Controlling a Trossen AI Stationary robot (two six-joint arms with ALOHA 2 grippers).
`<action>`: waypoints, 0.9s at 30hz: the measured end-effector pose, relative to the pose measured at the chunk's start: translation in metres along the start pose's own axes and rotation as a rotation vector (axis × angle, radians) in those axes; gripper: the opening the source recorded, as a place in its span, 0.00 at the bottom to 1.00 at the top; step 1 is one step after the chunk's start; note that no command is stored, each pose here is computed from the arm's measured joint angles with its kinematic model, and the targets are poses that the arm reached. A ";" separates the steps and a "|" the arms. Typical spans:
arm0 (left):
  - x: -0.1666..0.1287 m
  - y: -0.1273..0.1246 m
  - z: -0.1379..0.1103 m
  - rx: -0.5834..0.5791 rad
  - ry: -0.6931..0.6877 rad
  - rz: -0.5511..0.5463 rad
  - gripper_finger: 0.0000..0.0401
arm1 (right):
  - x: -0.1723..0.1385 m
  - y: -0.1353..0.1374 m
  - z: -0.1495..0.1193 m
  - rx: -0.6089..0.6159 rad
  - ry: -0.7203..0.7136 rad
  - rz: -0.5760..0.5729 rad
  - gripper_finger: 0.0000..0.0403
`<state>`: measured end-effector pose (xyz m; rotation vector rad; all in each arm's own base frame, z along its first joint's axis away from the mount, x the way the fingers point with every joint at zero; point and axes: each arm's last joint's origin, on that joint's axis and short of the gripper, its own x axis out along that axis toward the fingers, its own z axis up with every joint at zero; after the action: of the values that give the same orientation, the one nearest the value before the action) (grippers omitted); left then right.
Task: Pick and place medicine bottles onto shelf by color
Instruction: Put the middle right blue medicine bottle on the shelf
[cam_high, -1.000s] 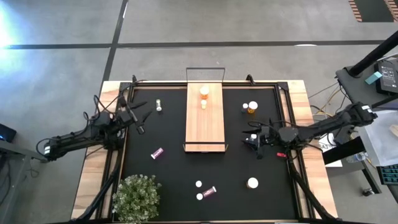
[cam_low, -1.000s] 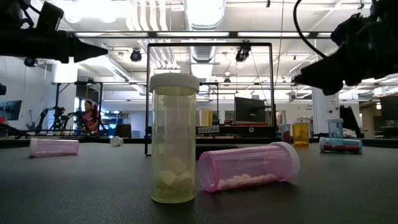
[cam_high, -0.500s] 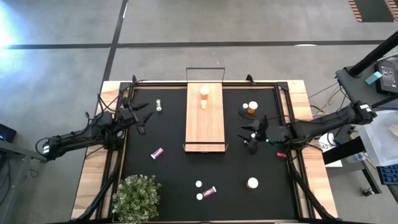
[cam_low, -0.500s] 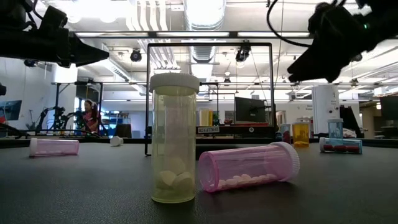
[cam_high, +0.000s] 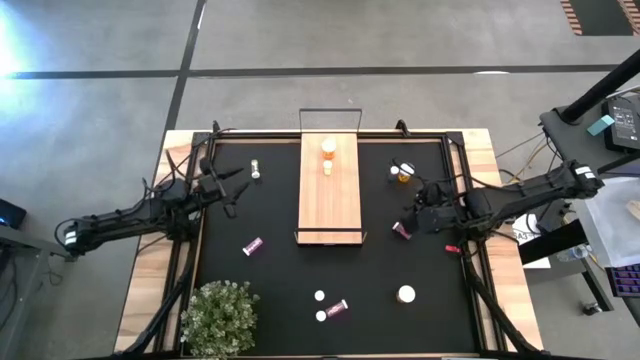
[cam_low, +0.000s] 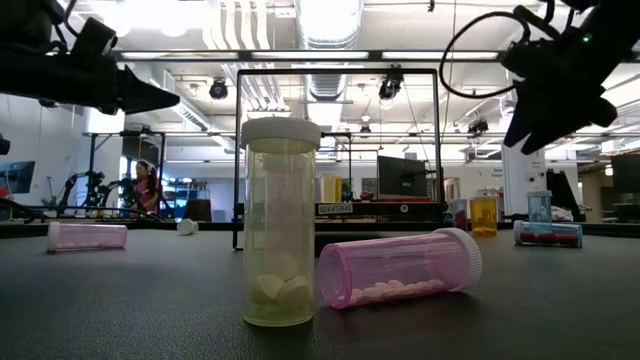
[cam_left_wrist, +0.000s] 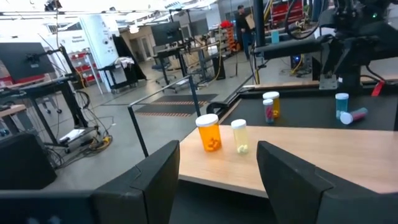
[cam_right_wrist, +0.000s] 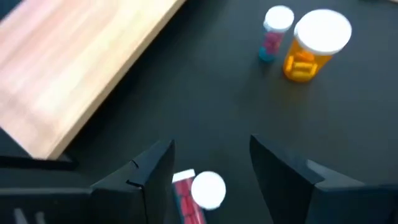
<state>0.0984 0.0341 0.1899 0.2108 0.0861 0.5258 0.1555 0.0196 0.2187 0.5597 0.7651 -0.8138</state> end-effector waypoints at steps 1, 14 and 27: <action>0.000 0.000 0.000 0.001 0.005 -0.001 0.50 | 0.001 0.000 -0.001 -0.005 0.005 -0.005 0.49; 0.005 -0.002 -0.005 0.016 0.056 -0.012 0.50 | 0.004 0.001 -0.002 -0.051 0.014 -0.021 0.49; 0.002 -0.004 -0.014 0.010 0.035 -0.010 0.50 | 0.004 0.001 -0.002 -0.075 0.007 -0.028 0.49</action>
<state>0.0999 0.0344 0.1754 0.2114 0.1235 0.5192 0.1572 0.0198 0.2141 0.4855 0.8082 -0.8059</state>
